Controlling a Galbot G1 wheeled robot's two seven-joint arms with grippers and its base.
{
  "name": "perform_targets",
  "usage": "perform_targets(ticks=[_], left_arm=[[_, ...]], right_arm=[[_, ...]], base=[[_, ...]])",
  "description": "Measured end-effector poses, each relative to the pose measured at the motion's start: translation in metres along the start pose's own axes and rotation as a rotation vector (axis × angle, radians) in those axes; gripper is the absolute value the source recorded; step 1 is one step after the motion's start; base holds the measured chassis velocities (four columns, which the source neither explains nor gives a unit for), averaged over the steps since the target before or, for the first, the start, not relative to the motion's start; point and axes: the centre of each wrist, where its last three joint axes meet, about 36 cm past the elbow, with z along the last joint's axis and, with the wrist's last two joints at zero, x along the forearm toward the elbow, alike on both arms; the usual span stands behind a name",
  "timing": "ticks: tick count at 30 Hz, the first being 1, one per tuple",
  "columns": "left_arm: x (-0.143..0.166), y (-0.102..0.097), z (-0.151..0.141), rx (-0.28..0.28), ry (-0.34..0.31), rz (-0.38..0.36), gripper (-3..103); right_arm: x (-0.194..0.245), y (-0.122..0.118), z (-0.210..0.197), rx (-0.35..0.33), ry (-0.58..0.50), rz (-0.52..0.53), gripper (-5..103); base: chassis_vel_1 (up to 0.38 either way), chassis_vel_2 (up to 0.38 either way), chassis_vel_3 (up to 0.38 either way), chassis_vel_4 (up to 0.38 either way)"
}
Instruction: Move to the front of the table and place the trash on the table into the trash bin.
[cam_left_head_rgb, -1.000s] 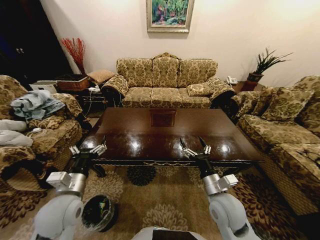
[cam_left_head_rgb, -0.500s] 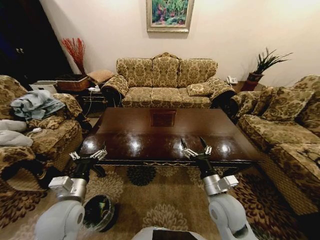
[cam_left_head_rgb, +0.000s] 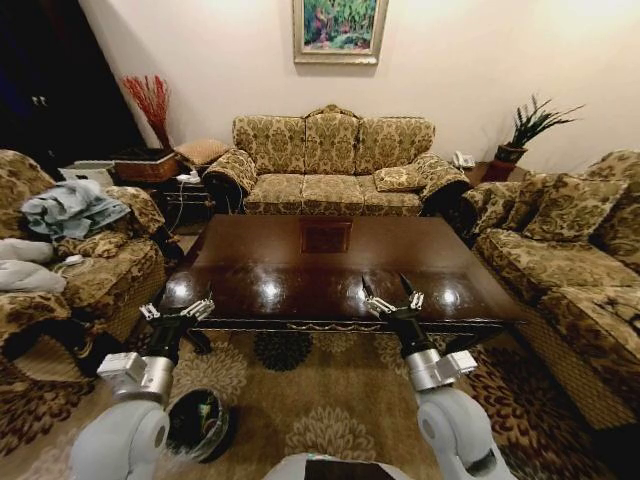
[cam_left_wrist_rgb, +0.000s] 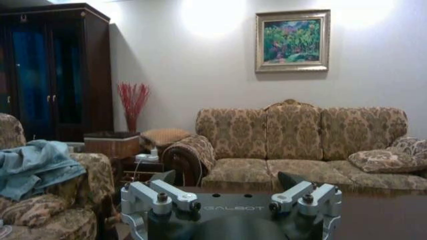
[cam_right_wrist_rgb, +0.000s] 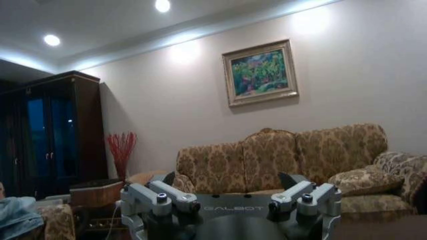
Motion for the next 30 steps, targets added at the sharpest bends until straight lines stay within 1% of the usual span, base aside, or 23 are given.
perform_targets(ticks=[5, 12, 27, 30], left_arm=[[-0.0001, 0.0001, 0.0001, 0.000, 0.001, 0.000, 100], [-0.0001, 0.0002, 0.0002, 0.000, 0.001, 0.000, 100], [0.0000, 0.0003, 0.0005, 0.000, 0.003, 0.000, 100], [0.0000, 0.0003, 0.0005, 0.000, 0.003, 0.000, 100]], right_arm=[[0.0000, -0.0001, 0.0000, 0.000, 0.000, 0.000, 100], [0.0001, 0.0000, 0.0001, 0.000, 0.000, 0.000, 100], [0.0001, 0.0000, 0.0001, -0.001, 0.000, 0.000, 100], [0.0002, 0.0000, 0.0001, -0.001, 0.001, 0.000, 100]], base=[[0.149, -0.142, -0.138, 0.161], [0.239, -0.250, -0.247, 0.243], [0.330, -0.335, -0.331, 0.342], [0.214, -0.230, -0.247, 0.177]])
